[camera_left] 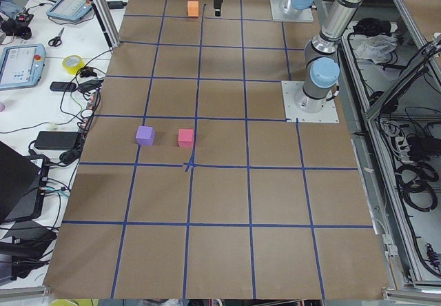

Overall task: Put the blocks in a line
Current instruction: 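Move the right gripper over the orange cube, then lower the right gripper and grasp the orange cube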

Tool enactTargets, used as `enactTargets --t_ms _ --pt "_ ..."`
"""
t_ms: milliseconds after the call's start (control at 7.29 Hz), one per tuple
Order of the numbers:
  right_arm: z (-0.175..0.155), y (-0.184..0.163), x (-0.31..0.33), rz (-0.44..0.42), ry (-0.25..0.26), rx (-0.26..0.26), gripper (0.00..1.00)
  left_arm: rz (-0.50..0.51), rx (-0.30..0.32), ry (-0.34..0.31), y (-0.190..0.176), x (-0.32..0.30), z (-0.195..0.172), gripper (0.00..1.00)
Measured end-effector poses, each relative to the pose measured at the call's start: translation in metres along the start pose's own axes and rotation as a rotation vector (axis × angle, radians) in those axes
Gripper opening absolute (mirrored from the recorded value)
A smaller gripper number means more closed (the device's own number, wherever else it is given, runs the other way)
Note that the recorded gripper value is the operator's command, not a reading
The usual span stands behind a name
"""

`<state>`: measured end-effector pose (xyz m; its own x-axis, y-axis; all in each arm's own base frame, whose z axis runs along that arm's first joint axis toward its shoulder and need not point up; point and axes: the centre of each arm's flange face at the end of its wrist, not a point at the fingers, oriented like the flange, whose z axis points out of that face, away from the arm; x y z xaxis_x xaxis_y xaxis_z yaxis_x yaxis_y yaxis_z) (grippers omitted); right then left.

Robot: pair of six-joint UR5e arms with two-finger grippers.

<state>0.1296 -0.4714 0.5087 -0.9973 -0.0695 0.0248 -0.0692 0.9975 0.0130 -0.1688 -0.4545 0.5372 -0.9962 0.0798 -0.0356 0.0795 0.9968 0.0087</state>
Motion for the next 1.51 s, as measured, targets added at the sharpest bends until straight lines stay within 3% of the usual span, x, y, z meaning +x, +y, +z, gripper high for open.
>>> enactTargets --t_ms 549,961,1510 --pt "0.024 -0.021 0.006 -0.001 -0.009 -0.018 1.0 0.0 0.001 0.002 -0.001 0.0 0.0 1.0" --pt "0.089 -0.085 0.011 -0.05 -0.003 0.021 1.0 0.001 0.005 0.002 -0.001 0.001 0.0 1.0" --pt "0.18 -0.137 0.028 -0.076 0.003 0.051 1.0 0.001 0.004 0.001 -0.001 0.001 0.001 1.0"
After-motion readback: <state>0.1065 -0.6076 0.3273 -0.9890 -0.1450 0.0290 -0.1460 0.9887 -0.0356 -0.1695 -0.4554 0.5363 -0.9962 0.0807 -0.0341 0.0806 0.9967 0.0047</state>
